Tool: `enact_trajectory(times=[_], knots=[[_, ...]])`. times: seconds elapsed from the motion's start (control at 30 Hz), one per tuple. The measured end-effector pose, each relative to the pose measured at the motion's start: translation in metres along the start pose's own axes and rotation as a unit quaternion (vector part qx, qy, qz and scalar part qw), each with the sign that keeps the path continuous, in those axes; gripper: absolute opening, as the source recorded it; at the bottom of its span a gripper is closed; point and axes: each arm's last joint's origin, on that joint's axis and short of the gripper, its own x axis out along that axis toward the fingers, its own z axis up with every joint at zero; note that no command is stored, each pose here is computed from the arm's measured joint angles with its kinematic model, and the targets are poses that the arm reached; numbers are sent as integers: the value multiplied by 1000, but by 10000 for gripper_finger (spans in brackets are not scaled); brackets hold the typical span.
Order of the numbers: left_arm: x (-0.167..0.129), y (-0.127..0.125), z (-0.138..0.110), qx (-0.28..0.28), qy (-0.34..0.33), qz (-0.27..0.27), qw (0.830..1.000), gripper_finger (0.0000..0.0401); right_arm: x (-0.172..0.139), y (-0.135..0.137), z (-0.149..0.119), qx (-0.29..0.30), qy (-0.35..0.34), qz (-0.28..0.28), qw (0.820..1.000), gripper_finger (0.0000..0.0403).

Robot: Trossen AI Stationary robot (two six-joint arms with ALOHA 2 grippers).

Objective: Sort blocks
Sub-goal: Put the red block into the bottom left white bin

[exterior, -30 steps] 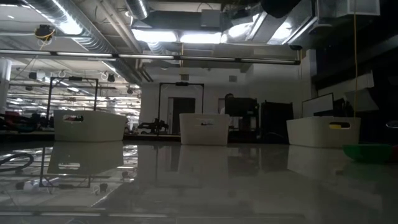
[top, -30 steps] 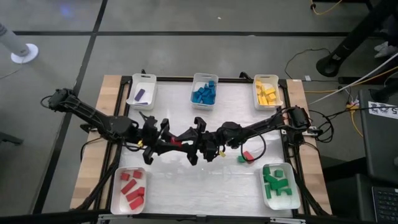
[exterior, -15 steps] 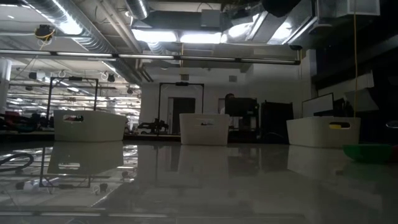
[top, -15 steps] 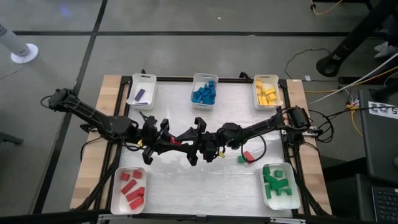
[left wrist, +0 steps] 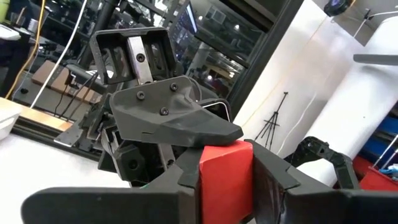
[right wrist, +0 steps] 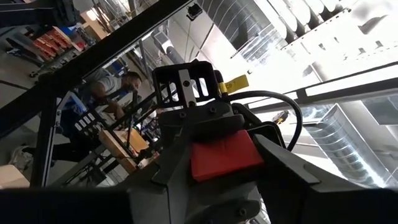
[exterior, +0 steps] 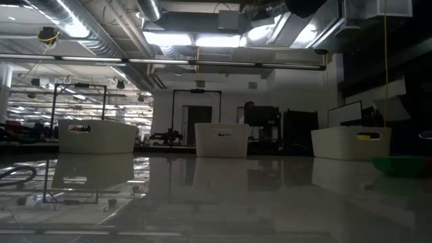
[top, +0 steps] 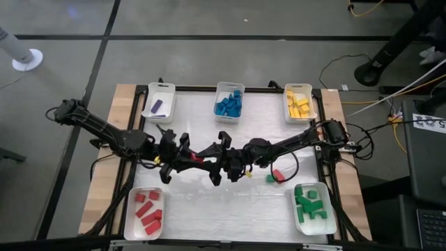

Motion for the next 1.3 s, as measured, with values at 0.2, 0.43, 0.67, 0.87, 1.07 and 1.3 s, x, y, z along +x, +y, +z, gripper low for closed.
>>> enact_trajectory(times=[0.2, 0.43, 0.67, 0.87, 1.07, 1.3], knots=[[0, 0, 0, 6, -1, 2, 1000, 74, 0, 0, -2, 3, 16, -6, 1000, 200], [-3, -1, 4, 7, -6, -1, 1000, 71, -1, -2, -4, 3, 58, -42, 997, 258], [-14, -5, 18, 19, -28, -14, 999, 71, -1, -5, -7, 2, 116, -90, 989, 270], [-34, -8, 27, 43, -4, -13, 999, 75, -3, 1, 5, 1, 186, -133, 974, 271], [-62, -7, 22, 45, 95, 2, 994, 72, -8, 9, 26, -96, 339, -157, 923, 271], [-91, -7, -5, -44, 281, 11, 959, 77, -21, 13, 32, -173, 548, -168, 801, 271]])
